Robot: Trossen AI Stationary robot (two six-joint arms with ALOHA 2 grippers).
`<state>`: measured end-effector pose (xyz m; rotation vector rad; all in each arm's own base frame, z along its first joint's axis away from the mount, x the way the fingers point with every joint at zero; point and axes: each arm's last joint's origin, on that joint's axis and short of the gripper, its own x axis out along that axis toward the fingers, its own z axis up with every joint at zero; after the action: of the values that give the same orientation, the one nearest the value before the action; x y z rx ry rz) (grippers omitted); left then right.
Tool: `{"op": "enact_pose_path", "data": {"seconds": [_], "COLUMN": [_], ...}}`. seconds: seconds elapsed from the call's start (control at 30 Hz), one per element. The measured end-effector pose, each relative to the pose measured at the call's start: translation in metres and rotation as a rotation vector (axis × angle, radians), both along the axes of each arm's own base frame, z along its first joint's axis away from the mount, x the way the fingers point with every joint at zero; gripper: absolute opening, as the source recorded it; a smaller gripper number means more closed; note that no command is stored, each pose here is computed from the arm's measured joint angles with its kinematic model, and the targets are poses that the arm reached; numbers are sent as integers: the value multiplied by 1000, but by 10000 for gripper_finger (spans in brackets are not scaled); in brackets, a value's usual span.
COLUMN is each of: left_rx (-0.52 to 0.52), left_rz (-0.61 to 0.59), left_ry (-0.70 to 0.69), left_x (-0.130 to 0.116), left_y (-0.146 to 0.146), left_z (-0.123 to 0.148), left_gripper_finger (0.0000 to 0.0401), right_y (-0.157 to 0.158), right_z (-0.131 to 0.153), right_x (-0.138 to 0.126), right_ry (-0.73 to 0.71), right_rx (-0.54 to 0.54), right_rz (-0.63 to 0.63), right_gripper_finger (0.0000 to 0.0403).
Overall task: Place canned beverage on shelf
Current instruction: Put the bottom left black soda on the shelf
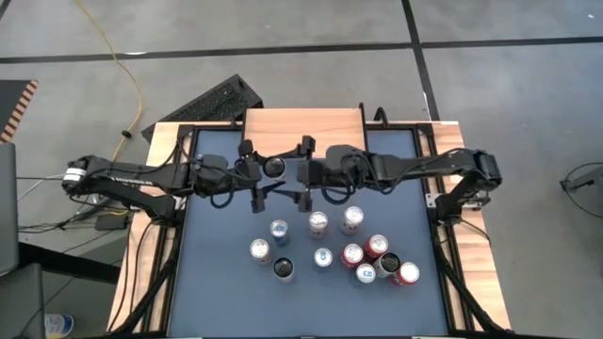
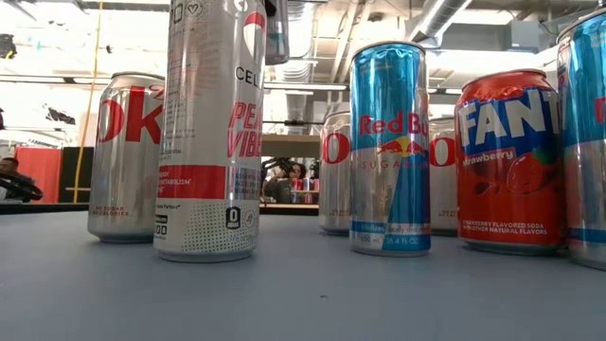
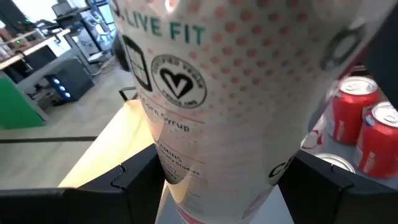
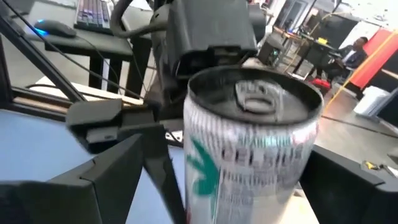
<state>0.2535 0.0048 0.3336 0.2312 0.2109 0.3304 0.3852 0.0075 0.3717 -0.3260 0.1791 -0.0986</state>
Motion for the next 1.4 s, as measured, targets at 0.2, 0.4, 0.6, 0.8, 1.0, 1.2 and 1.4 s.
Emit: {"op": "enact_pose_path", "data": {"seconds": [0.2, 0.4, 0.6, 0.8, 1.0, 1.2, 1.4], "left_rx": [4, 12, 7, 0, 4, 2, -3], "left_rz": [2, 7, 7, 8, 7, -3, -16], "left_ry": [44, -10, -9, -11, -9, -7, -5], "left_x": [8, 10, 10, 10, 10, 10, 10], "left_y": [0, 0, 0, 0, 0, 0, -1], "left_z": [-10, -5, -5, -5, -5, -5, -6], "left_gripper_finger": [252, 252, 252, 252, 252, 252, 252], "right_y": [-6, -9, -10, -10, -11, -11, -11], "right_z": [1, -1, -1, -1, -2, -2, -2], "right_x": [0, 0, 0, 0, 0, 0, 0], "right_ry": [-6, 6, 9, 7, 9, 11, 11], "right_rx": [4, 2, 3, 2, 3, 2, 3], "right_rz": [11, 7, 11, 2, 1, -1, -7], "right_gripper_finger": [356, 316, 291, 273, 241, 225, 225]}}
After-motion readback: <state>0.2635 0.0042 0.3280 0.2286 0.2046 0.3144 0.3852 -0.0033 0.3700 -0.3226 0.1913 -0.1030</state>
